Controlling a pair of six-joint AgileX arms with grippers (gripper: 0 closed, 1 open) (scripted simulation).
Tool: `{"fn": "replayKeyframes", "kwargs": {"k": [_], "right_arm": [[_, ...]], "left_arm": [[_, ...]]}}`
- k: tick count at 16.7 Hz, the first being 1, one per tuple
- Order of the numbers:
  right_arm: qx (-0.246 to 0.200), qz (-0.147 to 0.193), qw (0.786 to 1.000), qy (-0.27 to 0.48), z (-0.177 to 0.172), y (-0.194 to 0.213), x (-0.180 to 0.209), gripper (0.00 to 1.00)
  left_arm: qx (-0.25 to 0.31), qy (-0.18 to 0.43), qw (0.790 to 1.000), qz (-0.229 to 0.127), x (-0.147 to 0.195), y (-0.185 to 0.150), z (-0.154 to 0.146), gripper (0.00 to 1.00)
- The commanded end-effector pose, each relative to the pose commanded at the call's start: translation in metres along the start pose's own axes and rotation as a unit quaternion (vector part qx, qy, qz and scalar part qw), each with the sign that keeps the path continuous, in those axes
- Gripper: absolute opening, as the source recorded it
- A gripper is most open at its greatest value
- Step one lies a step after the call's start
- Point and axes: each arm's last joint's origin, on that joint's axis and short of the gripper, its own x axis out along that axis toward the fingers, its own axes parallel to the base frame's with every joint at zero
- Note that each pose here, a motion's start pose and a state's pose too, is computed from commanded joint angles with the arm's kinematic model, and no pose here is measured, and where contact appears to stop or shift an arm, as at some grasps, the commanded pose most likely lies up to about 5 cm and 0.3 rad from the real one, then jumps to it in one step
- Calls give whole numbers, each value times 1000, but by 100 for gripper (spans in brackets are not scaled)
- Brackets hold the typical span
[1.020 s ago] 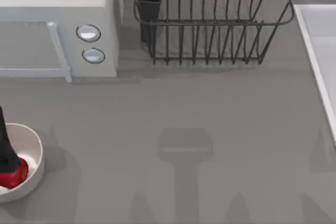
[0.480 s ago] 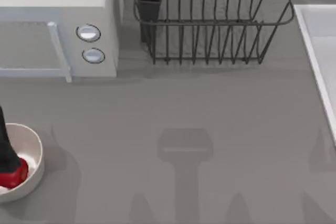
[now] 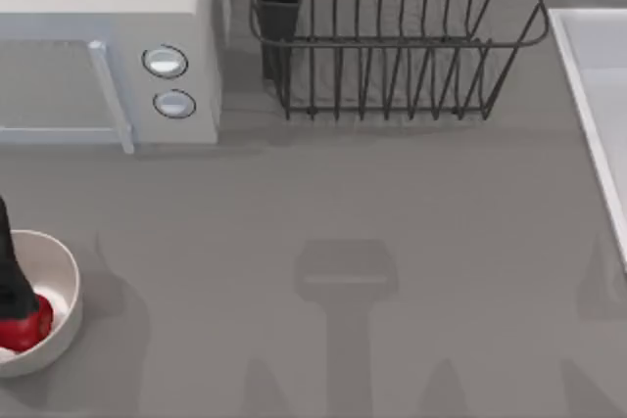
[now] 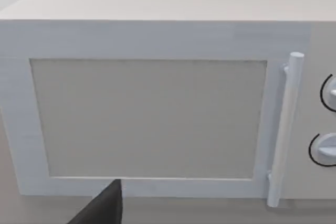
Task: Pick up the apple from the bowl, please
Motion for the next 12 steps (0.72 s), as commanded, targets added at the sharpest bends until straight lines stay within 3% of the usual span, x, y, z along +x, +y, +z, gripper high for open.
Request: {"fn": "replayKeyframes", "kwargs": {"k": [3,6,9,12], "right_arm": [[0,0,1000,0,0,0,0,100],[0,0,1000,0,0,0,0,100],[0,0,1000,0,0,0,0,100],[0,0,1000,0,0,0,0,100]], "left_arm": [[0,84,996,-2,5,0,15,100],[-1,206,978,-4,18,-1,33,100],[0,345,939,-6,43,-1,47,100],[2,478,879,-7,75,-3,53,100]]}}
